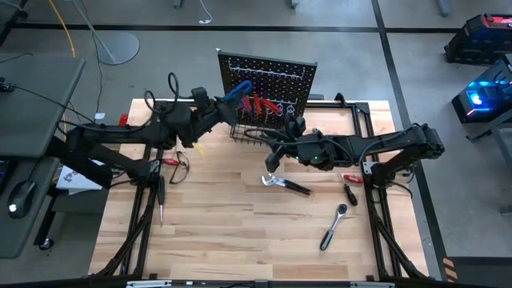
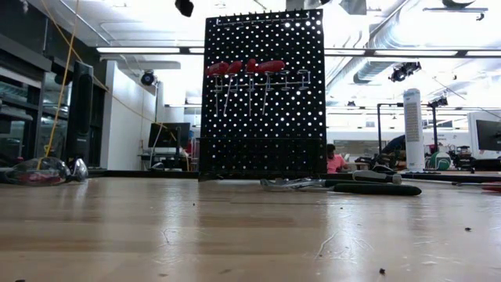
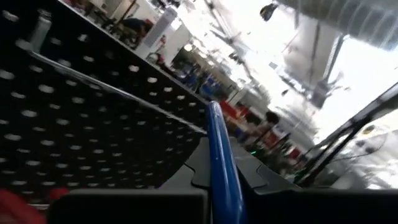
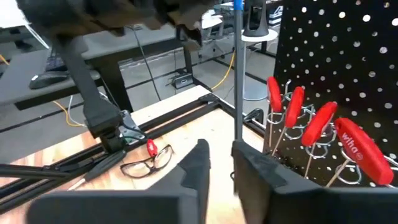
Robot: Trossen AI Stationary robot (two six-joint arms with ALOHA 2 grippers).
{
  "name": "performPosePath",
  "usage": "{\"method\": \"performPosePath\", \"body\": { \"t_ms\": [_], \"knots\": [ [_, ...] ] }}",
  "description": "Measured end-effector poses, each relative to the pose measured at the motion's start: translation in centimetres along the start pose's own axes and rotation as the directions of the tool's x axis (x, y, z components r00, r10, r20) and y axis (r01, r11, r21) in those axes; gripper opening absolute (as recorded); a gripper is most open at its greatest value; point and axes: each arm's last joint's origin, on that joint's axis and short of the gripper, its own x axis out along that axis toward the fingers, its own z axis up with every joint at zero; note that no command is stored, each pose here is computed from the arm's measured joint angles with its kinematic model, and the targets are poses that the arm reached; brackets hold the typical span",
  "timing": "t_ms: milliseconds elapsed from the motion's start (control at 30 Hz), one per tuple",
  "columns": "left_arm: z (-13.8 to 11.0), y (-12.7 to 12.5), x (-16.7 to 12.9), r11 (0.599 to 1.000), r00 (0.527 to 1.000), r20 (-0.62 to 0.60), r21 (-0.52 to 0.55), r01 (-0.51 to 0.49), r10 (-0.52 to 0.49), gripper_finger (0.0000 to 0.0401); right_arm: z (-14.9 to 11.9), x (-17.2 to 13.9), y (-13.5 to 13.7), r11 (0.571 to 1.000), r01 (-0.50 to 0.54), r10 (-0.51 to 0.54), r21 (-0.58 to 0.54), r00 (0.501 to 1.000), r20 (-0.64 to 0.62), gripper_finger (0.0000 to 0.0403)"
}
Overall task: Hang tools onto peg board
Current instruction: Hang the blue pick tool on the pegboard
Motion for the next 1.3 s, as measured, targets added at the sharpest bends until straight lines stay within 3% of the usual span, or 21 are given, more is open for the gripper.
{"method": "performPosePath", "body": {
  "t_ms": [133, 200, 300, 433, 633, 800, 933, 1133, 1300],
  "knots": [
    [1.1, 1.0, -0.8, 0.992, 0.996, -0.082, 0.123, -0.022, 0.032, 0.0008, 0.0, -0.7, 0.4, 1.000, -0.017, 0.017, -0.011, 1.000, 0.001, 0.0116],
    [2.0, 1.5, -1.2, 0.973, 0.991, -0.133, 0.228, 0.025, 0.006, 0.0008, 0.0, -1.4, 0.5, 1.000, -0.007, 0.007, -0.024, 1.000, -0.001, 0.0143],
    [3.5, 2.3, -1.1, 0.908, 0.960, -0.236, 0.351, 0.228, -0.149, 0.0008, 0.1, -2.4, 0.5, 0.998, 0.041, -0.041, -0.042, 0.999, 0.009, 0.0178],
    [5.5, 4.2, -0.2, 0.813, 0.869, -0.344, 0.344, 0.470, -0.357, 0.0008, 0.1, -2.8, 0.7, 0.996, 0.074, -0.073, -0.044, 0.997, 0.025, 0.0196],
    [8.4, 8.2, 2.3, 0.807, 0.846, -0.362, 0.308, 0.504, -0.391, 0.0008, 0.0, -2.9, 0.7, 0.995, 0.074, -0.075, 0.067, 0.997, 0.015, 0.0195],
    [10.9, 7.4, 4.6, 0.735, 0.762, -0.430, 0.274, 0.621, -0.484, 0.0008, -0.1, -2.9, 0.6, 0.987, 0.076, -0.078, 0.140, 0.997, 0.010, 0.0195],
    [11.9, 6.5, 6.6, 0.705, 0.726, -0.500, 0.281, 0.651, -0.472, 0.0008, -0.1, -2.7, 0.5, 0.976, 0.081, -0.085, 0.202, 0.996, 0.009, 0.0195],
    [11.5, 6.7, 8.7, 0.693, 0.710, -0.566, 0.307, 0.652, -0.418, 0.0008, -0.1, -2.7, 0.5, 0.971, 0.080, -0.084, 0.225, 0.996, 0.007, 0.0195],
    [11.0, 7.2, 9.8, 0.697, 0.738, -0.542, 0.341, 0.631, -0.402, 0.0008, -0.1, -2.7, 0.5, 0.972, 0.073, -0.076, 0.223, 0.997, 0.002, 0.0195]
  ]
}}
